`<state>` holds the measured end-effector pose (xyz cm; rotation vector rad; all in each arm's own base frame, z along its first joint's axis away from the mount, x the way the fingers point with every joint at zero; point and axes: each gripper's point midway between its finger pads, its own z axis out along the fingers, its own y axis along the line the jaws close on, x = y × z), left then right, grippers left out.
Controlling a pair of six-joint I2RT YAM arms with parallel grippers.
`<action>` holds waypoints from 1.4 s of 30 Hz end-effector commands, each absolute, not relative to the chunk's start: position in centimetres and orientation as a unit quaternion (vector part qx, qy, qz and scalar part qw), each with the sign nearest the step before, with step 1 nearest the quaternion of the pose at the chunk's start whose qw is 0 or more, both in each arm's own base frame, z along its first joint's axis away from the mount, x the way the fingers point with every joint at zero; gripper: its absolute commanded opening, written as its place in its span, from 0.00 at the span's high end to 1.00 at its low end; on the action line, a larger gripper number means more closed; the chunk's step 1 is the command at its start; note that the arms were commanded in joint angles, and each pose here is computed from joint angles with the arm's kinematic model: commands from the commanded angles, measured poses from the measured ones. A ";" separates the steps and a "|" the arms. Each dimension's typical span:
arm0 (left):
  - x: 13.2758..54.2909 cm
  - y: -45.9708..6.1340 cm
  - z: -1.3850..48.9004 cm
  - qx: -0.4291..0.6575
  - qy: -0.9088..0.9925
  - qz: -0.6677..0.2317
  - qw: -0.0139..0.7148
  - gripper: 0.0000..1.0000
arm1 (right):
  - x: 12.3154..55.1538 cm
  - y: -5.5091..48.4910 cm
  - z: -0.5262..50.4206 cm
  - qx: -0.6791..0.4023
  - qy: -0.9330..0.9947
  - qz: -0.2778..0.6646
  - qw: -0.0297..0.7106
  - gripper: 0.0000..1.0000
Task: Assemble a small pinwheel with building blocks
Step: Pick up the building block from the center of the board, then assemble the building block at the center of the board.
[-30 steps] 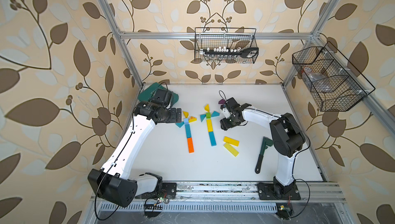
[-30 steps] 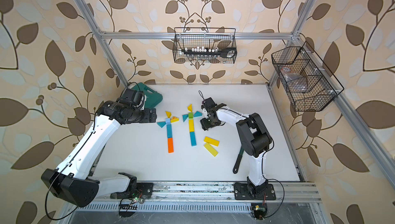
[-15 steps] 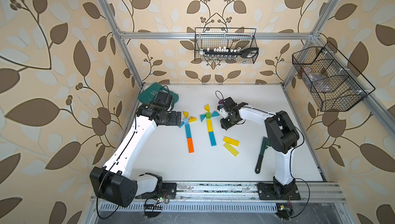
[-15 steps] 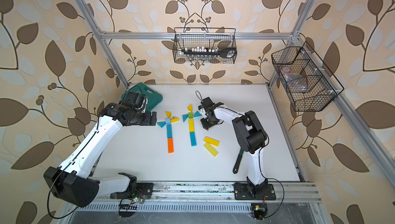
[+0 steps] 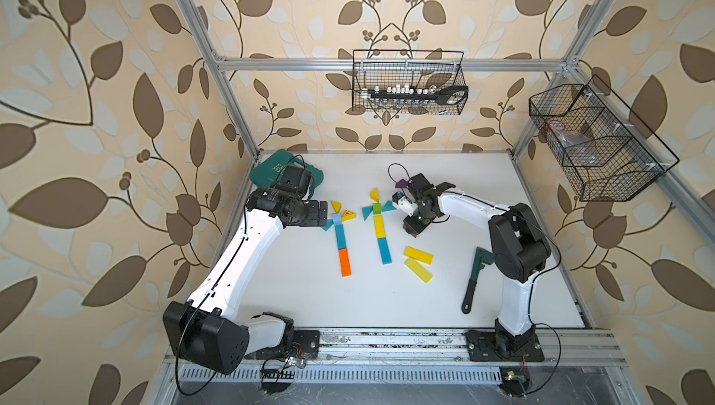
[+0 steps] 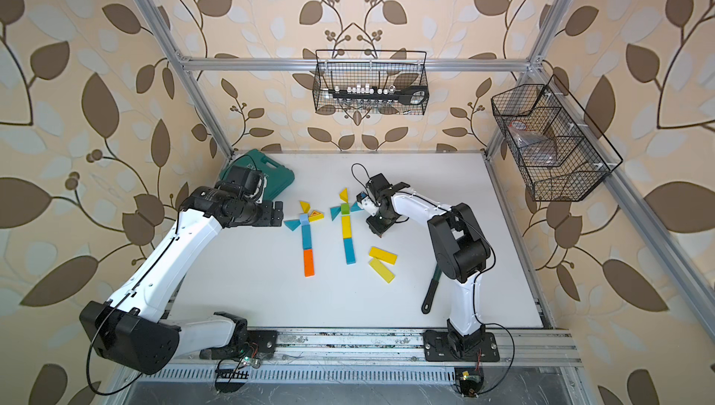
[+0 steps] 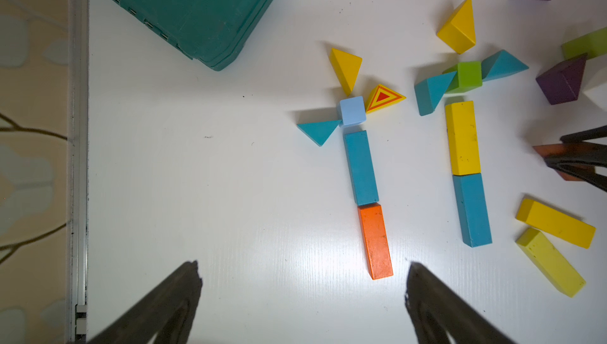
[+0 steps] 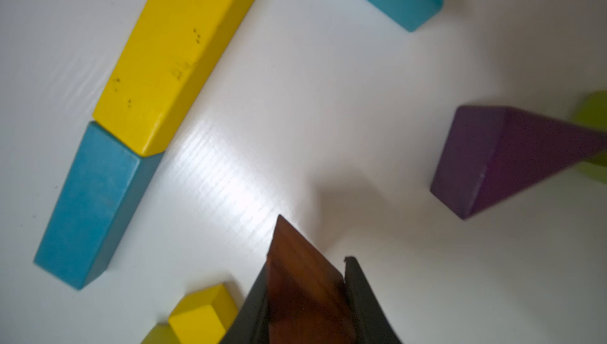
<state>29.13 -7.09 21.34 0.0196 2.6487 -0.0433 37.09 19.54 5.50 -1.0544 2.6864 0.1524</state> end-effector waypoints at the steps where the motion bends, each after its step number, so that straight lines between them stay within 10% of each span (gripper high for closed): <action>1: 29.1 -6.7 21.9 0.010 0.966 -0.015 0.257 0.01 | 37.5 15.2 9.1 -0.395 0.907 0.029 0.145 0.98; 19: 29.2 -7.1 21.5 0.016 0.967 -0.023 0.252 0.01 | 47.7 9.9 6.7 -0.461 0.870 0.054 0.165 1.00; 42: 29.6 -7.6 20.2 0.026 0.973 -0.028 0.230 0.01 | 51.0 10.0 1.8 -0.509 0.848 0.047 0.139 0.91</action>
